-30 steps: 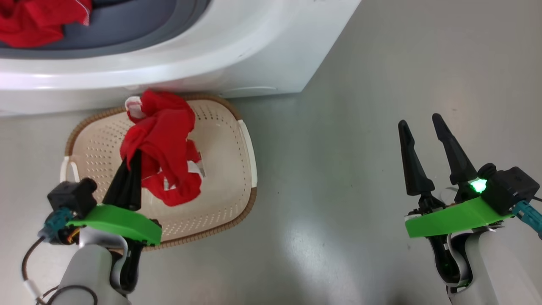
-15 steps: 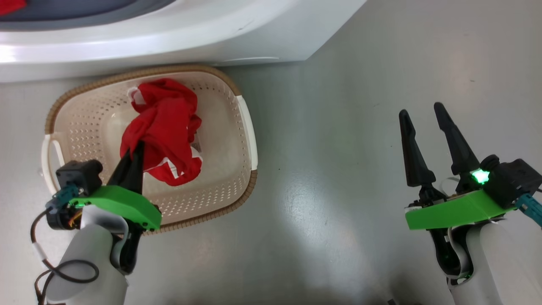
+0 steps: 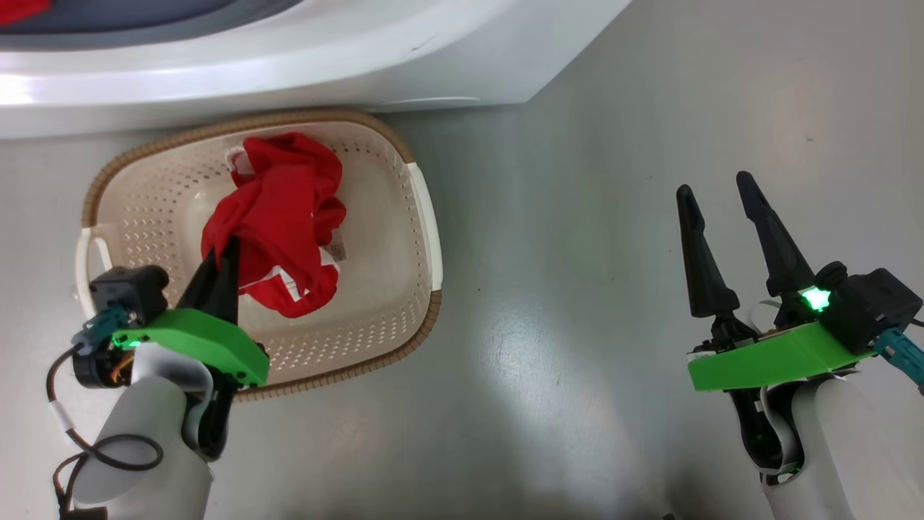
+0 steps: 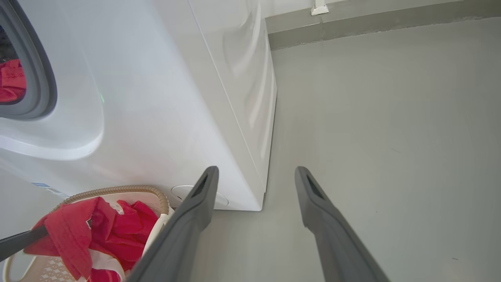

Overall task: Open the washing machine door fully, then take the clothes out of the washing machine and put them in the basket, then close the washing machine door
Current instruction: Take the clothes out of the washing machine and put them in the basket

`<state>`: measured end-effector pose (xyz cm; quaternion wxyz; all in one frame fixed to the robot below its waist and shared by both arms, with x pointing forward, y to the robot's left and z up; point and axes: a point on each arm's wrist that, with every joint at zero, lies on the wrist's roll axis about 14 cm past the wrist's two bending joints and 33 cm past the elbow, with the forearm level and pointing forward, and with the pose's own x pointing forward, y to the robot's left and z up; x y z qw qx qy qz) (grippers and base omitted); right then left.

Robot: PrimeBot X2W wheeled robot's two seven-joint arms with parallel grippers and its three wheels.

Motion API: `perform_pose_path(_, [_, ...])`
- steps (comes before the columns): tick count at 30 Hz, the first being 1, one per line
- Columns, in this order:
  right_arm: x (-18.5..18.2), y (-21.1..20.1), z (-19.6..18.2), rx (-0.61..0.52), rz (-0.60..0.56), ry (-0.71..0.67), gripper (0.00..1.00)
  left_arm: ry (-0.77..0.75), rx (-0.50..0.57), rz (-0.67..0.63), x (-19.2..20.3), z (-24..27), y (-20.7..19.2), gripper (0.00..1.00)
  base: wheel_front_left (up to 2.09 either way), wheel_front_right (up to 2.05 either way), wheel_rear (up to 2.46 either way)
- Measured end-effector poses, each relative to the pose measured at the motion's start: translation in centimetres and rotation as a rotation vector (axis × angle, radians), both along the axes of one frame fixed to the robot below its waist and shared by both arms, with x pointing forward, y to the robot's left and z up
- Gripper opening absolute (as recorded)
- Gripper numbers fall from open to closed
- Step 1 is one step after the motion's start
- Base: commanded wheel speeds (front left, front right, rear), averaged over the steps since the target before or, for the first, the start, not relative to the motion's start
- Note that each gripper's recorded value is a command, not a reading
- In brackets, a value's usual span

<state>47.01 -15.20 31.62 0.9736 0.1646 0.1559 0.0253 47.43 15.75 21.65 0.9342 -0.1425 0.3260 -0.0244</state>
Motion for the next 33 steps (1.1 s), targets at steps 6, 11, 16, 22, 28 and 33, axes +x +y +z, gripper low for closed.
perform_pose_path(6, [0.1,0.3,1.2,0.003,0.008,-0.024,1.0,-0.026,0.001,0.007,0.3,1.3,0.2,1.0,0.0,0.0,0.0])
perform_pose_path(11, [0.1,0.5,2.5,0.004,0.013,-0.05,1.0,-0.057,-0.001,0.022,0.3,2.8,0.5,1.0,0.0,0.0,0.0])
perform_pose_path(16, [0.1,0.5,4.0,0.004,0.015,-0.078,1.0,-0.103,-0.002,0.038,0.2,4.8,0.9,1.0,0.0,0.0,0.0])
perform_pose_path(22, [-0.2,0.6,5.9,0.003,0.017,-0.114,1.0,-0.196,-0.005,0.065,0.6,8.2,1.5,1.0,0.0,0.0,0.0])
perform_pose_path(28, [-1.2,0.5,7.6,0.002,0.014,-0.138,1.0,-0.291,0.013,0.08,0.3,11.9,2.4,1.0,0.0,0.0,0.0])
perform_pose_path(33, [-2.2,0.1,9.1,-0.002,0.002,-0.161,1.0,-0.365,0.02,0.104,-0.5,14.8,3.0,1.0,0.0,0.0,0.0])
